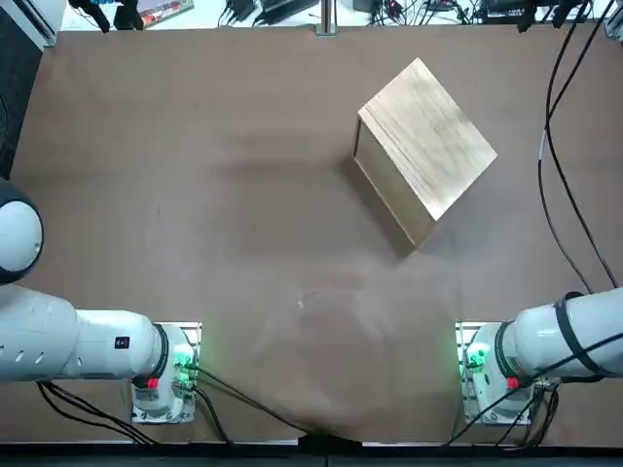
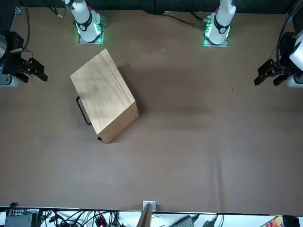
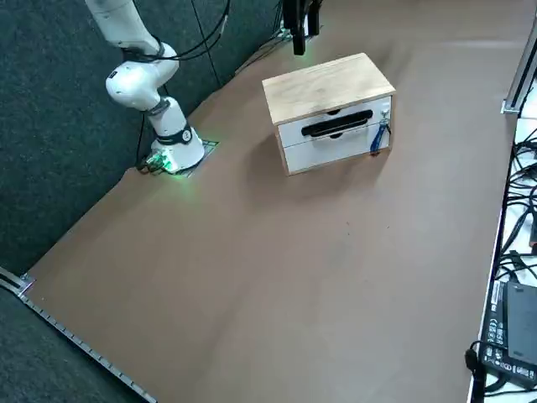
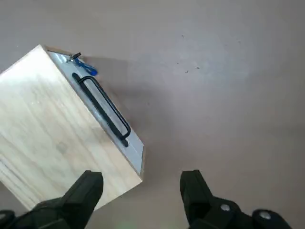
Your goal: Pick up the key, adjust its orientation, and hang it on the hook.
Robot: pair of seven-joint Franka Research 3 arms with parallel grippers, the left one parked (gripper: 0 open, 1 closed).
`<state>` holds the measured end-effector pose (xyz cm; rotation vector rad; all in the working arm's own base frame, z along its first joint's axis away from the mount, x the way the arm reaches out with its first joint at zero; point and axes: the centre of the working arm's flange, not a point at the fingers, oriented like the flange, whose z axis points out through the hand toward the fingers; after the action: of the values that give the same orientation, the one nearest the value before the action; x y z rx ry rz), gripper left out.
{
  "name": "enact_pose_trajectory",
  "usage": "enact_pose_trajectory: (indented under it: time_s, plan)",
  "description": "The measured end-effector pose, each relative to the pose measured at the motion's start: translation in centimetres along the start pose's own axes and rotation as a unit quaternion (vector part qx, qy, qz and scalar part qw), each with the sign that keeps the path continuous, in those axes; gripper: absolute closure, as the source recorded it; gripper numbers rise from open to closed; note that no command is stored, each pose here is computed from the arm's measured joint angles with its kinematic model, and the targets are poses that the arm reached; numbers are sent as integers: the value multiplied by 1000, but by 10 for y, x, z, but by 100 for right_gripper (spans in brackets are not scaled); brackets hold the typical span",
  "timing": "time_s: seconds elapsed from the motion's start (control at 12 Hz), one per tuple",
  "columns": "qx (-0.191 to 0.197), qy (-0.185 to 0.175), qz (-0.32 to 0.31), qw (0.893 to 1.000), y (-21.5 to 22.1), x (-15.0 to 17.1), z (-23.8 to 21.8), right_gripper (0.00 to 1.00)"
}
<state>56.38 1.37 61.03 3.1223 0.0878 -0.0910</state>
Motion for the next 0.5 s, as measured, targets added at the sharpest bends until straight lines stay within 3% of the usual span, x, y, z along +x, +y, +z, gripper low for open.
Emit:
enact_pose_trajectory:
  time_s: [0.5]
  plan:
    - [-2, 15, 19, 1000, 3, -16, 14, 0]
